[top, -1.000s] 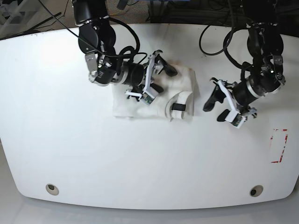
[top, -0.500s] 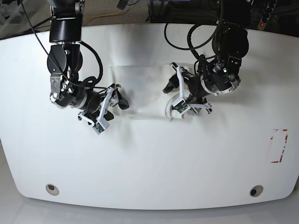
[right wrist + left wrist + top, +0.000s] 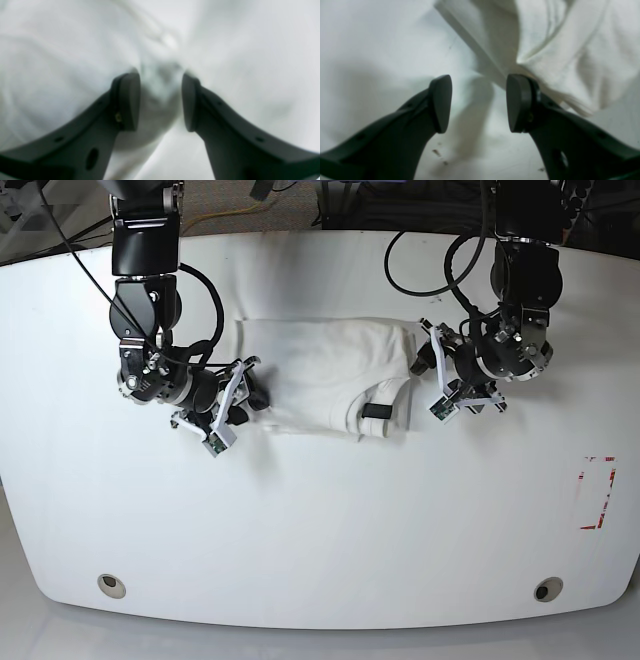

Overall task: Fold the T-shirt properly
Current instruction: 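Press the folded bundle flat with both grippers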

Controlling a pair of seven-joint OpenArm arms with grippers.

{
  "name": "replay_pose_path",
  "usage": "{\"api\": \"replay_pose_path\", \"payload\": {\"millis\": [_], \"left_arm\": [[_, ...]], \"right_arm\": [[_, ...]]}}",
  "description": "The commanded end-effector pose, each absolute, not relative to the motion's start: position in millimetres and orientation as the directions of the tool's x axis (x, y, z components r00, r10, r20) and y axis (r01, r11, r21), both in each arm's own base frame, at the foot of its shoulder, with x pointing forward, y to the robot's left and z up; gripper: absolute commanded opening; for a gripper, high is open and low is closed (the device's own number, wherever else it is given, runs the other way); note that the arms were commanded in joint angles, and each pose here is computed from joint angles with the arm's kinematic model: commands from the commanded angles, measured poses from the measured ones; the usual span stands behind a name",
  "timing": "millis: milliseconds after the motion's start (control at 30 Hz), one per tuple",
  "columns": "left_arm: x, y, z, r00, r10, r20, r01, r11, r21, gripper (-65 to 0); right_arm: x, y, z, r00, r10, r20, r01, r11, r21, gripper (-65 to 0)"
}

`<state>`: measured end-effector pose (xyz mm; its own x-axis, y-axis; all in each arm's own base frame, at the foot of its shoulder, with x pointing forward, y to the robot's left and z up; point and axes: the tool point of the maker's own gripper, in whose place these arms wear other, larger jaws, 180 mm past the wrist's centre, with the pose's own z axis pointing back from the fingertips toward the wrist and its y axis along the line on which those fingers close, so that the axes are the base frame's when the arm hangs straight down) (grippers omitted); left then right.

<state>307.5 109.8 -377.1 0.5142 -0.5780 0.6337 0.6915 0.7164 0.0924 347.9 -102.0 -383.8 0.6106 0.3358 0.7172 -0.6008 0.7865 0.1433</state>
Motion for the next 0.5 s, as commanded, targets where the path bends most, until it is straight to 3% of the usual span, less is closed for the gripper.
{"api": "replay_pose_path", "payload": {"millis": [0, 200, 467], "left_arm": [[325.4, 109.0, -342.0, 0.44, -0.556, 0.705, 0.675, 0.723, 0.149, -33.1], [317.7, 105.3, -321.6, 0.385, -0.566, 0.729, 0.673, 0.713, 0.198, -33.1], [294.6, 97.1, -321.6, 0.378, -0.569, 0.73, 0.687, 0.701, 0.191, -33.1]], "right_arm": [[369.7, -101.7, -347.8, 0.52, 0.336, 0.785, -0.62, 0.781, 0.076, -38.8], [398.8, -112.5, -335.0, 0.509, 0.337, 0.792, -0.605, 0.794, 0.051, -38.8], [415.9, -153.9, -375.9, 0.599, 0.408, 0.689, -0.55, 0.835, -0.016, -39.3]]}}
